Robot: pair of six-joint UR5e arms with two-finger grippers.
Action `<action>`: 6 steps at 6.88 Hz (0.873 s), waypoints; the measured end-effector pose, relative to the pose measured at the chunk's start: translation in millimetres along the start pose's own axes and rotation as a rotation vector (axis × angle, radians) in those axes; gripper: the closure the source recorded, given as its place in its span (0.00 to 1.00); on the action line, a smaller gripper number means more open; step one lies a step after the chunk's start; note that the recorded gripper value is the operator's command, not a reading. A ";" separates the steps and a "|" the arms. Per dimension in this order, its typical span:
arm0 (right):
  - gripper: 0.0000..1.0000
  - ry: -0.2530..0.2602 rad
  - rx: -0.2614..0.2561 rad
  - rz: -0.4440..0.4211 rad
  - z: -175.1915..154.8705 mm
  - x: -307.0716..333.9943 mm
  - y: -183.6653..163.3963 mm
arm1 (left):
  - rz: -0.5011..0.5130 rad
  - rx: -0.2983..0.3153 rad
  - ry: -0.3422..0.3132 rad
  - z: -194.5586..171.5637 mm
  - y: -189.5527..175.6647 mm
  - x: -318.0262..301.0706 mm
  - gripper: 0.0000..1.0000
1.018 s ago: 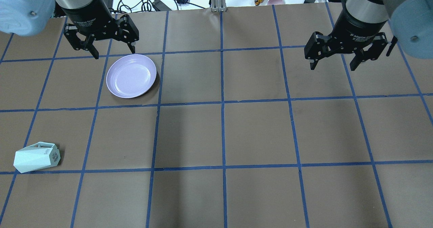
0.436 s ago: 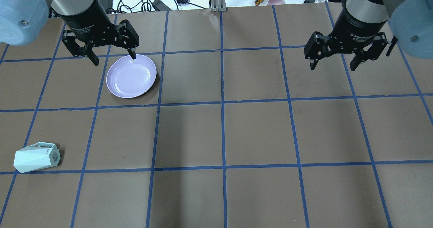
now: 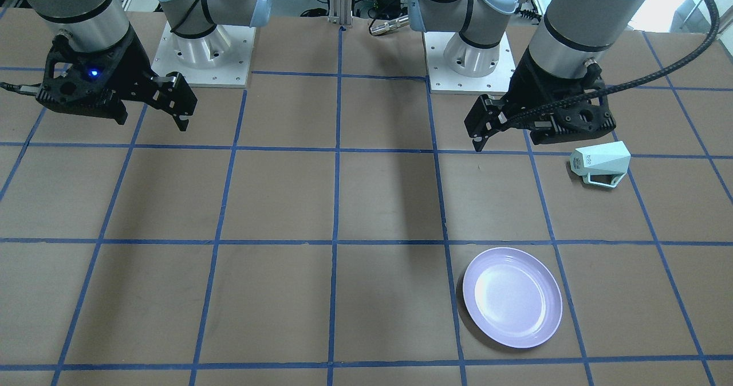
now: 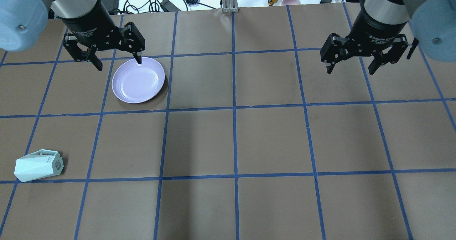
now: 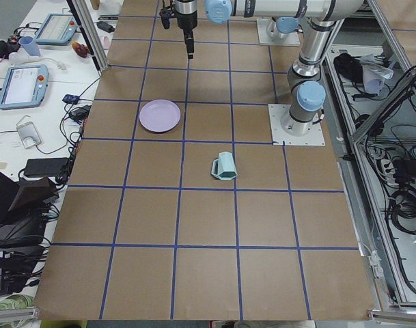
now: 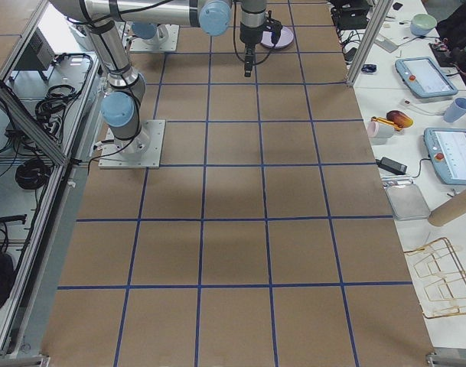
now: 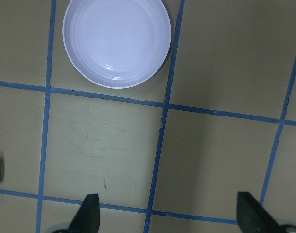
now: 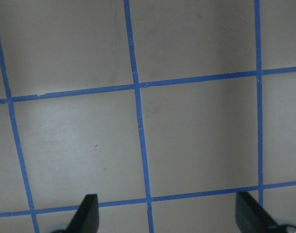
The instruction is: Flip cup and place on plate
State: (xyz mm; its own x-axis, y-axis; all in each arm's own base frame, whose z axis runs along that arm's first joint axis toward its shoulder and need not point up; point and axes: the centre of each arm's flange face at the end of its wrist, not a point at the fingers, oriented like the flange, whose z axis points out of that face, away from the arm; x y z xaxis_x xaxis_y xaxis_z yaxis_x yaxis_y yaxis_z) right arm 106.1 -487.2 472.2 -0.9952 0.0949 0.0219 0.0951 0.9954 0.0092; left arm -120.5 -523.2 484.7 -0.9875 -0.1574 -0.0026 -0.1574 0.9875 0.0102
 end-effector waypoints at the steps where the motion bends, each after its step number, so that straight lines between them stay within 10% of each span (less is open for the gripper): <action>1: 0.00 0.000 0.000 0.000 0.0 0.0 0.0 | 0.000 0.000 0.001 0.1 0.2 0.1 0.00; 6: 0.00 0.000 0.000 0.000 0.0 0.0 0.0 | -0.034 -0.009 -0.013 1.6 -5.7 -18.8 0.00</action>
State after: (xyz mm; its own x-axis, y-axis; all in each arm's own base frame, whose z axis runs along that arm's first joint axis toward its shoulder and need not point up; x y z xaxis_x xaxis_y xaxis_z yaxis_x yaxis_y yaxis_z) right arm 106.1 -487.2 472.2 -0.9952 0.0949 0.0216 0.0952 0.9954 0.0092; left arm -101.1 -525.8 483.1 -0.9816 -0.1905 -0.0159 -0.1908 0.9814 0.0192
